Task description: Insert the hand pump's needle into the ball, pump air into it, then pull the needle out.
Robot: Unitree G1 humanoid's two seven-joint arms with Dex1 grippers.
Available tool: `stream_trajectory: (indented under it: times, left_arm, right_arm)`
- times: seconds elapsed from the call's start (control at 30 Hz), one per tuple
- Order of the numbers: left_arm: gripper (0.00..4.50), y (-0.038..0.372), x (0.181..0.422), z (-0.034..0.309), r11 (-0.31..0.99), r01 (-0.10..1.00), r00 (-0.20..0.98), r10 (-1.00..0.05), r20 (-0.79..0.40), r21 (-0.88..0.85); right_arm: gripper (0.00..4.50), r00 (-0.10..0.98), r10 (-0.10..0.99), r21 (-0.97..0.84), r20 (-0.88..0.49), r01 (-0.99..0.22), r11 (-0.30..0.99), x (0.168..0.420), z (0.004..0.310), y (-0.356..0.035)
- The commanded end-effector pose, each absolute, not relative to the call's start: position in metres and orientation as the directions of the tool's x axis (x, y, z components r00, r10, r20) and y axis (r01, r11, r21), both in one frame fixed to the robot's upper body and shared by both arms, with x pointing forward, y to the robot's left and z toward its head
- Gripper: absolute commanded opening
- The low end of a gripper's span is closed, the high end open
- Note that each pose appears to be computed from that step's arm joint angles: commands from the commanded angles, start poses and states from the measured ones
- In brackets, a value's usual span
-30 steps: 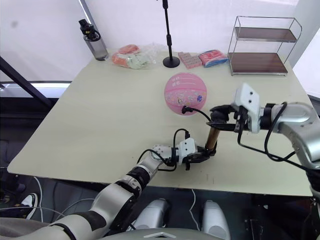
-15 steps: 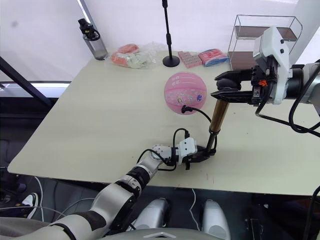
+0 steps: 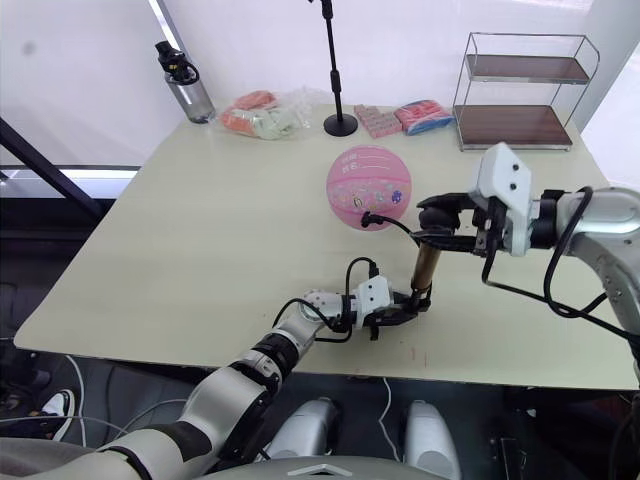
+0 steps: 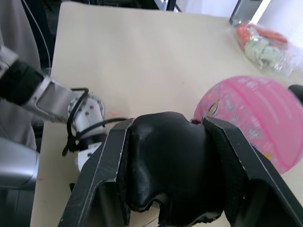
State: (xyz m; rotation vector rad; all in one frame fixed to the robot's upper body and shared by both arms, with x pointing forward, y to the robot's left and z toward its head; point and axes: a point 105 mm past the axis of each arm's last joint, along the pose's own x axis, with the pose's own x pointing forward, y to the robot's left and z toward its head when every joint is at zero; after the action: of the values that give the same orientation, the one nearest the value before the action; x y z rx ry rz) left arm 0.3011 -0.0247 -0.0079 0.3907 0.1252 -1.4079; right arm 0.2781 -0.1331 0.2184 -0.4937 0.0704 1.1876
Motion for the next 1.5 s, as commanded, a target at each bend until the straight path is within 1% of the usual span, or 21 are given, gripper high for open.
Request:
stream_trajectory:
  times: [0.03,0.3,0.4,0.47,0.53,0.57,0.63,0.8,1.0,1.13,1.27,1.37,1.5]
  left_arm:
    - [1.09,-0.005,0.269,-0.06,0.069,0.997,0.083,-0.877,-0.474,0.047]
    - [1.09,-0.006,0.269,-0.06,0.074,0.996,0.086,-0.879,-0.469,0.044]
    - [1.09,-0.006,0.269,-0.06,0.076,0.996,0.088,-0.879,-0.468,0.044]
    - [1.09,-0.007,0.269,-0.06,0.076,0.996,0.088,-0.88,-0.467,0.044]
    - [1.09,-0.007,0.269,-0.06,0.076,0.996,0.088,-0.88,-0.467,0.044]
    - [1.09,-0.007,0.269,-0.059,0.077,0.996,0.089,-0.88,-0.467,0.045]
    - [1.09,-0.007,0.269,-0.059,0.078,0.996,0.089,-0.88,-0.467,0.044]
    - [1.09,-0.007,0.268,-0.06,0.074,0.996,0.085,-0.879,-0.469,0.043]
    - [1.09,-0.008,0.268,-0.06,0.07,0.997,0.081,-0.881,-0.466,0.042]
    - [1.09,-0.009,0.267,-0.06,0.07,0.997,0.081,-0.882,-0.464,0.041]
    - [1.09,-0.009,0.267,-0.06,0.073,0.997,0.083,-0.882,-0.464,0.04]
    - [1.09,-0.009,0.267,-0.06,0.073,0.997,0.083,-0.882,-0.464,0.04]
    - [1.09,-0.009,0.268,-0.06,0.072,0.997,0.083,-0.882,-0.464,0.041]
  right_arm:
    - [1.8,0.424,0.834,-0.29,-0.353,-0.897,0.333,0.286,0.18,-0.135]
    - [1.8,0.451,0.808,-0.25,-0.38,-0.891,0.379,0.282,0.115,-0.133]
    - [1.8,0.459,0.803,-0.253,-0.381,-0.887,0.387,0.281,0.103,-0.134]
    - [1.8,0.477,0.794,-0.276,-0.377,-0.876,0.395,0.283,0.098,-0.135]
    - [1.8,0.473,0.797,-0.287,-0.375,-0.877,0.385,0.282,0.099,-0.135]
    - [1.8,0.468,0.806,-0.28,-0.363,-0.879,0.385,0.282,0.103,-0.134]
    - [1.8,0.46,0.825,-0.284,-0.329,-0.881,0.379,0.284,0.122,-0.132]
    - [1.8,0.455,0.856,-0.33,-0.247,-0.87,0.367,0.292,0.19,-0.135]
    - [1.8,0.453,0.862,-0.359,-0.226,-0.862,0.359,0.292,0.249,-0.144]
    - [1.8,0.456,0.866,-0.381,-0.207,-0.853,0.358,0.288,0.282,-0.15]
    - [1.8,0.46,0.868,-0.402,-0.184,-0.842,0.361,0.284,0.308,-0.153]
    - [1.8,0.465,0.874,-0.417,-0.14,-0.828,0.374,0.281,0.332,-0.155]
    - [1.8,0.455,0.884,-0.401,-0.113,-0.834,0.378,0.276,0.345,-0.153]
